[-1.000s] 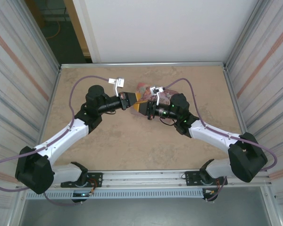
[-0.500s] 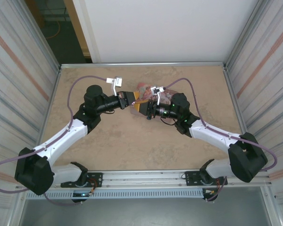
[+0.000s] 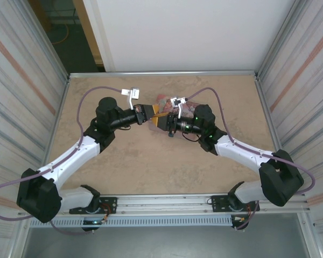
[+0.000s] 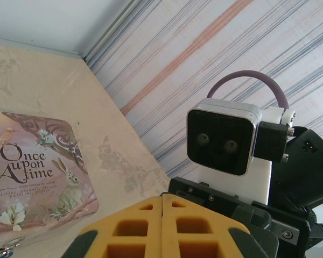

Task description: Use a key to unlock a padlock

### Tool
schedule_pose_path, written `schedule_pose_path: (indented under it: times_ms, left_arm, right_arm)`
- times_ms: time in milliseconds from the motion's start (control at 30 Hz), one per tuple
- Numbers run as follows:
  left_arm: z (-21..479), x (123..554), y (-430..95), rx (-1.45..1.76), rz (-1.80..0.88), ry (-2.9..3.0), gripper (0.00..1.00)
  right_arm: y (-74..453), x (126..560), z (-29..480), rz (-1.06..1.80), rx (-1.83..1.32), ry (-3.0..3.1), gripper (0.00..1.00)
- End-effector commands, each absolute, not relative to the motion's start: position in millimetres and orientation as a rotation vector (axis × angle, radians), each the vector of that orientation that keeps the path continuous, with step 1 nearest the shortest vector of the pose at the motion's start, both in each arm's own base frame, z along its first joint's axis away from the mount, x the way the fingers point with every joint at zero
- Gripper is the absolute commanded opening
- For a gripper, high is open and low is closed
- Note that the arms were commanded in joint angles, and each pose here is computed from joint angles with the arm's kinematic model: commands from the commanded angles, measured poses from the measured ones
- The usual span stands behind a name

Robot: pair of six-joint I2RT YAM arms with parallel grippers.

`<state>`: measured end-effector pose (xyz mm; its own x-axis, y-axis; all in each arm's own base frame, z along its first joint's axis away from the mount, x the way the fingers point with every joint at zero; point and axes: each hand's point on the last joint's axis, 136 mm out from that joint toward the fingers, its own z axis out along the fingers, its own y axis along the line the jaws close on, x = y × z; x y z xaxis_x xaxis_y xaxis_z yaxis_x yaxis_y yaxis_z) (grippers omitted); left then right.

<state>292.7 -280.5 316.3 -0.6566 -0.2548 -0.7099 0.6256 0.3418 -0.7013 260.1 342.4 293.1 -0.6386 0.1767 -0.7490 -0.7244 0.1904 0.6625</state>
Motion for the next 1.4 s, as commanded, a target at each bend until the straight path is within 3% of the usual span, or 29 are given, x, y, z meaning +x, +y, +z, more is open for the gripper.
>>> schedule_pose_path:
  times_ms: [0, 400, 533, 633, 867, 967, 1367]
  left_arm:
    - [328, 288, -277, 0.347, -1.420, 1.767, 0.00]
    - [329, 288, -275, 0.336, -1.413, 1.761, 0.00]
    - [332, 288, -271, 0.319, -1.397, 1.750, 0.00]
    - [333, 287, -268, 0.310, -1.388, 1.740, 0.10]
    - [340, 285, -253, 0.297, -1.339, 1.709, 0.44]
    - [337, 284, -243, 0.300, -1.259, 1.720, 0.52]
    - [260, 278, -204, 0.264, -0.936, 1.866, 0.72]
  right_arm:
    - [348, 263, 312, 1.548, -0.532, 1.667, 0.23]
    - [347, 263, 305, 1.548, -0.529, 1.685, 0.00]
    - [342, 265, 302, 1.523, -0.512, 1.696, 0.00]
    - [338, 265, 299, 1.493, -0.507, 1.714, 0.00]
    - [325, 266, 273, 1.279, -0.586, 1.858, 0.00]
    - [311, 267, 259, 1.163, -0.611, 1.917, 0.00]
    - [239, 287, 196, 1.026, -0.489, 2.120, 0.00]
